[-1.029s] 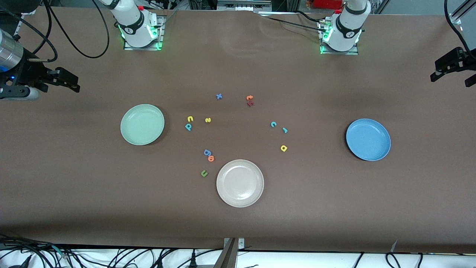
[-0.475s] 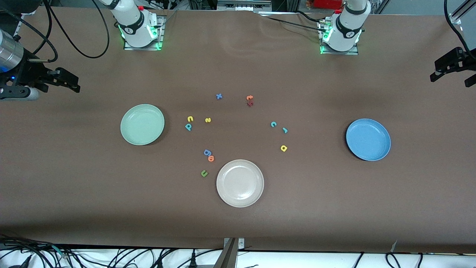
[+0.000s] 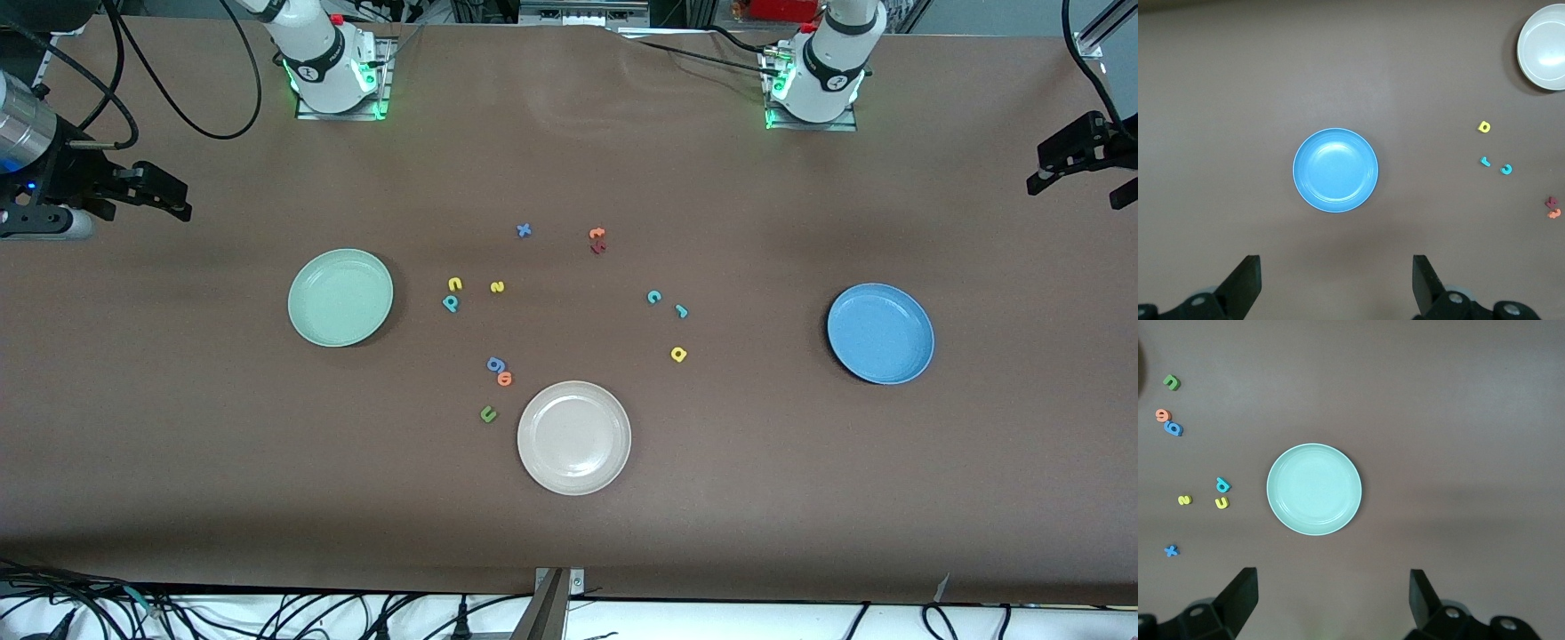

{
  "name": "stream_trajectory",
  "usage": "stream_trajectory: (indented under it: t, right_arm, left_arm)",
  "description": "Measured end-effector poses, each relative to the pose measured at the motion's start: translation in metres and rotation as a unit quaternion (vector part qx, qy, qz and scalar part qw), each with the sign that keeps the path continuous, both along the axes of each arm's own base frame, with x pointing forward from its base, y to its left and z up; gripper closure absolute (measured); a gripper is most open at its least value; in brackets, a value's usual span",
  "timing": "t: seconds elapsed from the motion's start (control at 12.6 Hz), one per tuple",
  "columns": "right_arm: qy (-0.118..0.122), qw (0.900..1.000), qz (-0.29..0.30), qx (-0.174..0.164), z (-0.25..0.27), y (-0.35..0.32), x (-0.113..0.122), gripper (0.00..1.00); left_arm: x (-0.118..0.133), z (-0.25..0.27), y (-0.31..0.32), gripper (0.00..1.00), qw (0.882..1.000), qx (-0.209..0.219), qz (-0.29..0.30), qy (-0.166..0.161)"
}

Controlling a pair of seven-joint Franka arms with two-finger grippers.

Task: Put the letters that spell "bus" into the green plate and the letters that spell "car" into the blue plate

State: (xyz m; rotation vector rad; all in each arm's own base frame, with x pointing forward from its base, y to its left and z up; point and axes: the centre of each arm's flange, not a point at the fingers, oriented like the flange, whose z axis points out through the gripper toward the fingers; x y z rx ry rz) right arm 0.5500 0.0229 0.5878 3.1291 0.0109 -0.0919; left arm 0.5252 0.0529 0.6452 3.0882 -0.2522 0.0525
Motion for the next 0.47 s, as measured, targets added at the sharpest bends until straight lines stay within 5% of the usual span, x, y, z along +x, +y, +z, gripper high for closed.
stream_trajectory:
  t: [0.47]
  right_arm:
    - [0.000, 1.000, 0.000, 0.000, 0.0000, 0.0000, 0.0000, 0.00]
  left_arm:
    - [0.0001, 0.0000, -0.0005, 0.00, 1.000, 0.000, -0.004, 0.000]
